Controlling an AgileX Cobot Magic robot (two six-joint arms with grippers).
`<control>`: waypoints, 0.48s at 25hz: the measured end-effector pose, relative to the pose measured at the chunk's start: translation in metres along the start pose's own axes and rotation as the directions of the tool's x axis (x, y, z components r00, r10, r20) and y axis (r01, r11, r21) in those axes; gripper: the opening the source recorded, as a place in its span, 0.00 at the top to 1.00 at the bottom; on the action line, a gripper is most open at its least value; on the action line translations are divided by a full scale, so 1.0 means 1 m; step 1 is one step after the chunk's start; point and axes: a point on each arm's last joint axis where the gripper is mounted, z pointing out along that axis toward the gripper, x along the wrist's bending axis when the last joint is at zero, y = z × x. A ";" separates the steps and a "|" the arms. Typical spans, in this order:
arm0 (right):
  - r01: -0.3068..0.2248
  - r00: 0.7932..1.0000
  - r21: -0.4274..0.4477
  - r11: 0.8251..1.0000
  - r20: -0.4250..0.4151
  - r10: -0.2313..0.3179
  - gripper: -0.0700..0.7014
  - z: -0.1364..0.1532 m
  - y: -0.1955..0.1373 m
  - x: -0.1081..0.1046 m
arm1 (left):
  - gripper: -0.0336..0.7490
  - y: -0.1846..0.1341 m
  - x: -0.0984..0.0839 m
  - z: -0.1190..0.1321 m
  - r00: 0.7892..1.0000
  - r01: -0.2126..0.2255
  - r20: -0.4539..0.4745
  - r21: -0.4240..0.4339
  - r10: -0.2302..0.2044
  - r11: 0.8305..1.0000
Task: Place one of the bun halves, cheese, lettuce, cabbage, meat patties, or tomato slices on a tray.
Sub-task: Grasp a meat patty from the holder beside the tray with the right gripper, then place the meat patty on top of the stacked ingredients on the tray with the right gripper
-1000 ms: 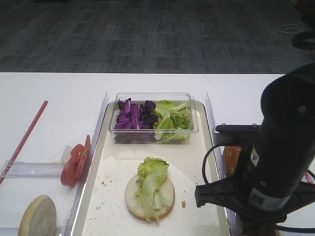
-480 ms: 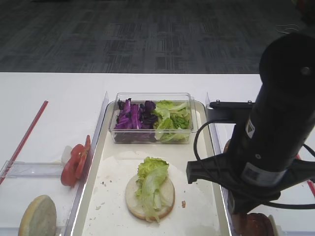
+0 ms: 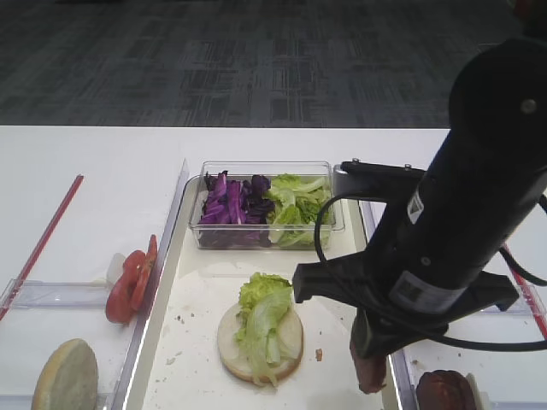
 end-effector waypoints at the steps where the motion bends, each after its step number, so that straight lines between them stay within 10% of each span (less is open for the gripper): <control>1: 0.008 1.000 -0.012 1.000 -0.020 -0.009 0.78 0.000 0.001 0.002 | 0.37 0.000 0.000 0.000 1.000 0.000 0.000 0.000 0.000 1.000; 12: 0.067 0.978 -0.083 0.994 -0.194 -0.082 0.78 0.016 0.016 0.019 | 0.37 0.000 0.000 0.000 1.000 0.000 0.000 0.000 0.000 1.000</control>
